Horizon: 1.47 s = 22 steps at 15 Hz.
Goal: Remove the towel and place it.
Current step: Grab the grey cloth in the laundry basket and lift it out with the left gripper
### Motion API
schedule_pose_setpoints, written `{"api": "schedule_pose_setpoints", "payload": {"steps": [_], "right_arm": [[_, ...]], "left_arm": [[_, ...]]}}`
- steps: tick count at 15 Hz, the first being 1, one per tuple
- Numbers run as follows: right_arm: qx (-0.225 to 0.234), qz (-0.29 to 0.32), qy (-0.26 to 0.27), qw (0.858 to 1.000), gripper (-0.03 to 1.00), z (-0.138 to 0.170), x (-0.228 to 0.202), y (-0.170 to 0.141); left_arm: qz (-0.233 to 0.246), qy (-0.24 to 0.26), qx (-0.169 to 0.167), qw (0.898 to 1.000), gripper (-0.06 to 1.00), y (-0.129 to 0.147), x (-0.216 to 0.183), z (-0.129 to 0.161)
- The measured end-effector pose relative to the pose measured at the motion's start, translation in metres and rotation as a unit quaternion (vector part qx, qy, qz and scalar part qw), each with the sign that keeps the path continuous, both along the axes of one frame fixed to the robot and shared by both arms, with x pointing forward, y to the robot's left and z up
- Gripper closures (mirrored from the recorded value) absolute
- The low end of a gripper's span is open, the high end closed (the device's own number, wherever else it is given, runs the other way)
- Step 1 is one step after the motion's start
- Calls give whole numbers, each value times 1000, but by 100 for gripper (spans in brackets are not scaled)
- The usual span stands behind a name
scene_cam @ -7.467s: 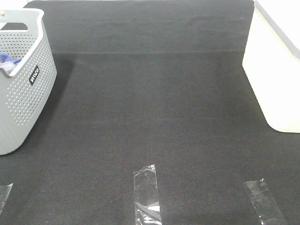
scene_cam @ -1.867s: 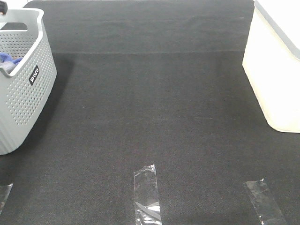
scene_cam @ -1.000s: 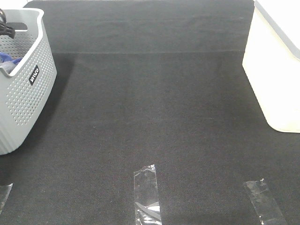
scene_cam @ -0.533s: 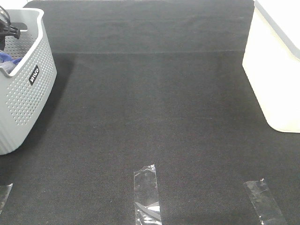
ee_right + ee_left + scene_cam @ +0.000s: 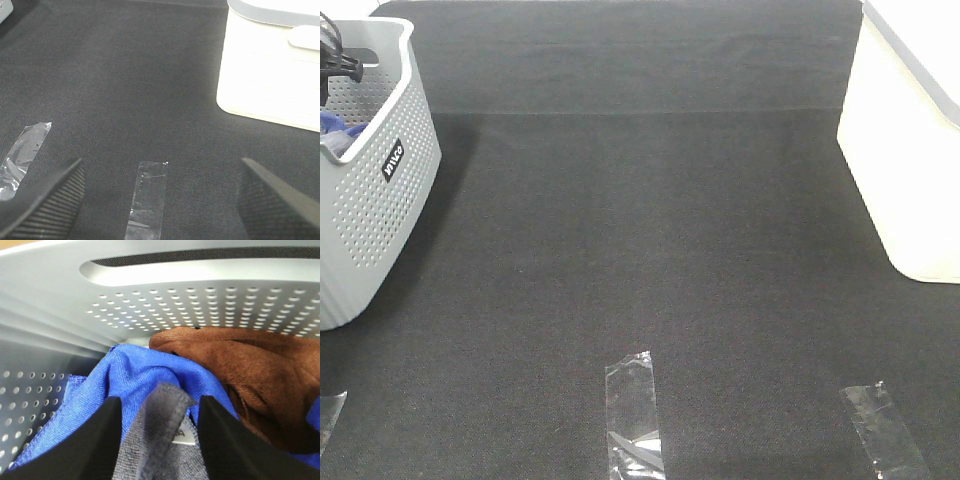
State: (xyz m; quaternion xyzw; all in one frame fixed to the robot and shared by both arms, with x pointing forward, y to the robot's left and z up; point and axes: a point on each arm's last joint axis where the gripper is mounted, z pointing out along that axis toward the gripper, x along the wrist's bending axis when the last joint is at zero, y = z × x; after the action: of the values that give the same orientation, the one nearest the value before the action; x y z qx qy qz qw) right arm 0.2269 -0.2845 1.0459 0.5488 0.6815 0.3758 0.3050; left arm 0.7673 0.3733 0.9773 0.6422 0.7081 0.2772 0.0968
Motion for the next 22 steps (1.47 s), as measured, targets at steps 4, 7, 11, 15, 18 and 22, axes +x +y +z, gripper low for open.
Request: {"api": "schedule_pose_setpoints", "payload": {"steps": [4,7,11,15,18,22], "right_arm": [[0,0,0,1000,20,0,0,0],[0,0,0,1000,20,0,0,0],[0,0,0,1000,20,0,0,0],[0,0,0,1000,20,0,0,0],[0,0,0,1000,20,0,0,0],[0,0,0,1000,20,0,0,0]], "left_arm": [[0,0,0,1000,48,0,0,0],[0,5,0,1000,47,0,1,-6],[0,19,-1,1000,44,0,3,-20],[-1,21,6,1000,62,1,3,-21],[-2,22,15,1000,83,3,3,-21],[-21,26,26,999,94,3,2,-17]]}}
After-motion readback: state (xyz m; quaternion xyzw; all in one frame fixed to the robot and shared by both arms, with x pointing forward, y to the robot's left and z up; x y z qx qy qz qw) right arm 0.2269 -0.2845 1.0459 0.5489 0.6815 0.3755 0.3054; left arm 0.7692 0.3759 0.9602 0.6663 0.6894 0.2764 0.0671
